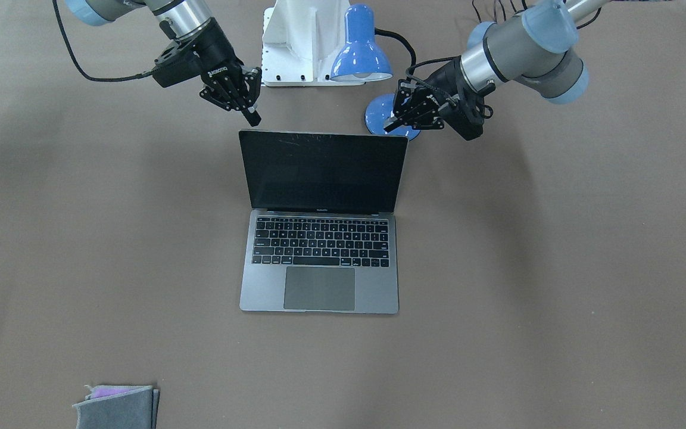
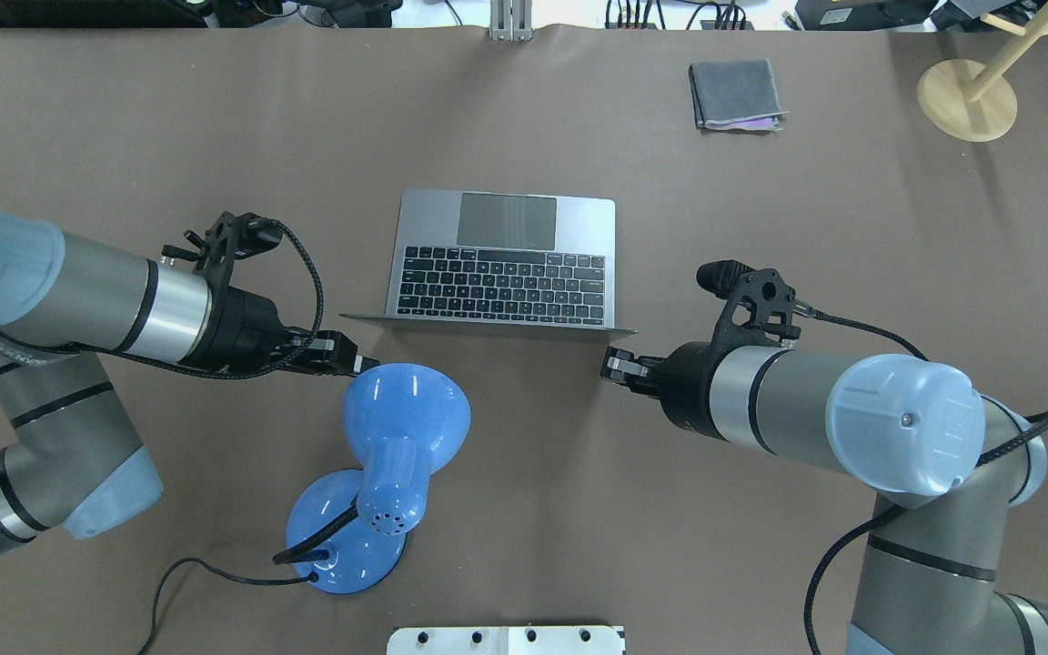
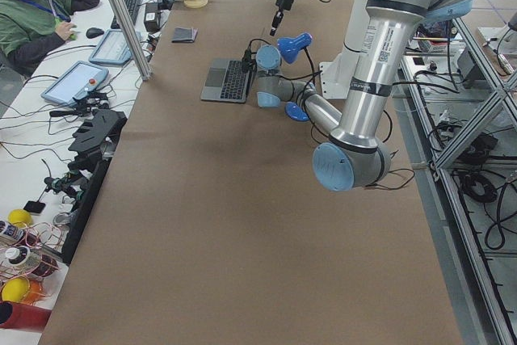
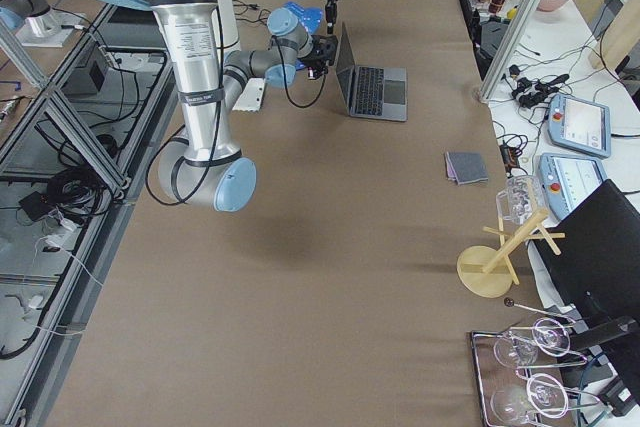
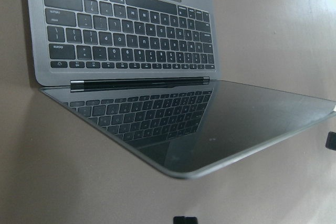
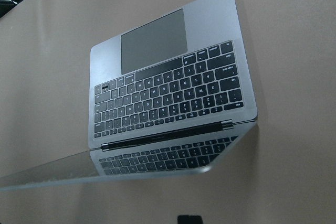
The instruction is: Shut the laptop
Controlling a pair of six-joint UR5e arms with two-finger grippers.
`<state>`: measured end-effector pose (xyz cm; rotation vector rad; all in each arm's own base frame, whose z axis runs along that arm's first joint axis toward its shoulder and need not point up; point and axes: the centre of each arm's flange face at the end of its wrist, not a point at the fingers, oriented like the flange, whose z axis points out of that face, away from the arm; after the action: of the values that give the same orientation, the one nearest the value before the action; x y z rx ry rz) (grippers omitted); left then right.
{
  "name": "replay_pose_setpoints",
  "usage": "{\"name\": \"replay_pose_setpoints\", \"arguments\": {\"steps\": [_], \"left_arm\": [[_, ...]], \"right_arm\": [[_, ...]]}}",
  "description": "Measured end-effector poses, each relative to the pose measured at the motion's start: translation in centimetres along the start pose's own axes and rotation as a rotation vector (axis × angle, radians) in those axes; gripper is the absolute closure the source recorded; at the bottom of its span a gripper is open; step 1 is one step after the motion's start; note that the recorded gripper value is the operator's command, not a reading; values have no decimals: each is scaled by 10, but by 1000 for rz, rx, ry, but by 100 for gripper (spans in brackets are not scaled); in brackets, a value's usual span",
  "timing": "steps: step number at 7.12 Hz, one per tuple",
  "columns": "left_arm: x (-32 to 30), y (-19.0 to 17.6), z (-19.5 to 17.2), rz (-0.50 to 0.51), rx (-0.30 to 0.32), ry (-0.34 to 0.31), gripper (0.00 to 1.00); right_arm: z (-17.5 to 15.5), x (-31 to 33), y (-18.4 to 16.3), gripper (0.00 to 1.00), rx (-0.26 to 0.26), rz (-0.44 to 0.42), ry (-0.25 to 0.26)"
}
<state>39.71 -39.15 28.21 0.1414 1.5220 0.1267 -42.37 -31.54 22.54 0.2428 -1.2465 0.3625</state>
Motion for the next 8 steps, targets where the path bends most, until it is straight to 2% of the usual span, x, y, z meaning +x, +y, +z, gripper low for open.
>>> {"name": "replay_pose_setpoints", "arguments": {"steps": [3, 8], "left_arm": [[2, -27, -15, -6, 52, -14, 100], [8, -67, -17, -22, 99, -47, 100]], "right_arm": [[1, -15, -17, 100, 27, 7, 13], [17, -22, -57, 100, 71, 33, 57]]}}
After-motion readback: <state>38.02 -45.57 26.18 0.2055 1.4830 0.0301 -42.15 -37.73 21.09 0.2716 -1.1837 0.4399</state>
